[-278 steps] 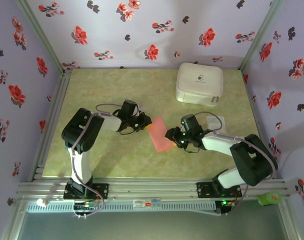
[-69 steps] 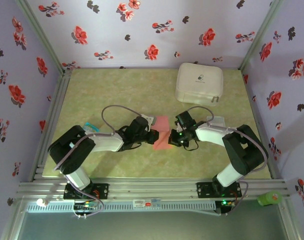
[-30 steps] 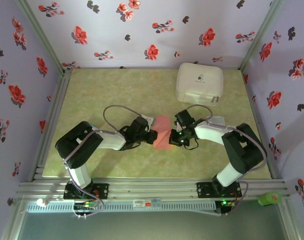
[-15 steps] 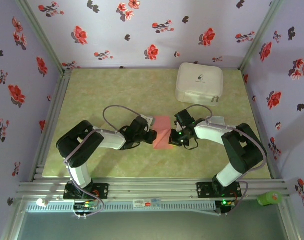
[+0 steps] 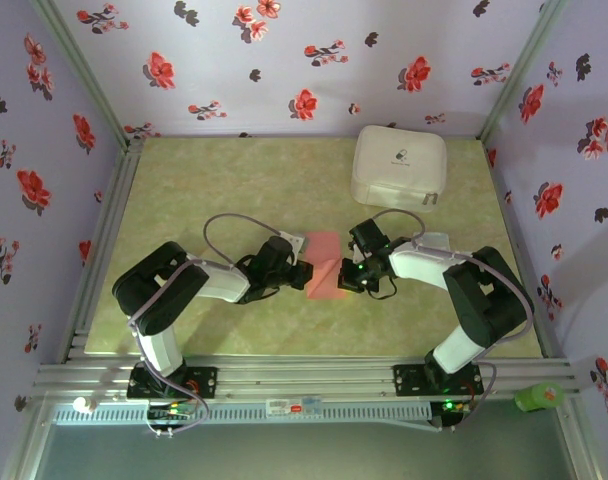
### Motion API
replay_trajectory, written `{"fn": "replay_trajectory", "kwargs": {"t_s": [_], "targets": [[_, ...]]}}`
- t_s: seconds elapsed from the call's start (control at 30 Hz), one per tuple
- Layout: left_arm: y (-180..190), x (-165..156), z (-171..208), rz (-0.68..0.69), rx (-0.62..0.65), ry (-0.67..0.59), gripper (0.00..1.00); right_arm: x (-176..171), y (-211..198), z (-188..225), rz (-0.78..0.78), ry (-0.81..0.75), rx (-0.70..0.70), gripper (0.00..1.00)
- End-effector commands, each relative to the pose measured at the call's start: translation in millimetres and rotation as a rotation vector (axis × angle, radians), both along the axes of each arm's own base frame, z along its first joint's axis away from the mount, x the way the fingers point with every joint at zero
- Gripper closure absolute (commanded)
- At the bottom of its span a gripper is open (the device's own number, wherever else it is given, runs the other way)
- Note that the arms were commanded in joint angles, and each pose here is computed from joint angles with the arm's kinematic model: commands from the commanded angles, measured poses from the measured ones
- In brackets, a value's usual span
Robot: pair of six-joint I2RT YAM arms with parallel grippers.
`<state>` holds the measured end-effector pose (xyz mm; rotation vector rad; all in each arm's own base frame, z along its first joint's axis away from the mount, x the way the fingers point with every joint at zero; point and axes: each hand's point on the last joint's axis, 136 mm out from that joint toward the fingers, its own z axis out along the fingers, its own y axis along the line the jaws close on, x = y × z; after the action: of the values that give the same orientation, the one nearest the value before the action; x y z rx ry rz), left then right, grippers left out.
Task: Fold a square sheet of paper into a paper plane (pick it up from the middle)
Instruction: Fold the triangle a second time at the center of the table.
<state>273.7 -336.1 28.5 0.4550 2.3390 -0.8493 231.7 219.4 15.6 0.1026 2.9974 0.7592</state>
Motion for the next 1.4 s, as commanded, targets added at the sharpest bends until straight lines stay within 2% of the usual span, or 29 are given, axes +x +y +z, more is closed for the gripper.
{"fn": "replay_trajectory", "kwargs": {"t_s": [0.0,0.67,0.87,1.0,1.13,1.23,1.37], "targets": [[-3,3,4,-0.008,-0.027,-0.007,1.00,-11,-16,-14,-0.003,0.053,-0.090,0.97],[1,3,-13,-0.001,0.017,0.035,1.00,-12,-16,-14,0.000,0.055,-0.091,0.97],[4,1,-17,0.001,0.027,0.046,1.00,-1,-11,-2,-0.004,0.012,-0.068,0.94],[5,0,-17,0.005,0.028,0.053,1.00,24,1,29,-0.091,-0.074,0.071,0.90],[5,0,-18,0.008,0.030,0.060,1.00,44,29,53,-0.192,-0.105,0.338,0.99],[6,0,-18,0.006,0.034,0.059,1.00,48,42,53,-0.228,-0.084,0.417,1.00],[5,0,-18,0.007,0.033,0.060,1.00,47,55,42,-0.233,-0.037,0.453,1.00]]}}
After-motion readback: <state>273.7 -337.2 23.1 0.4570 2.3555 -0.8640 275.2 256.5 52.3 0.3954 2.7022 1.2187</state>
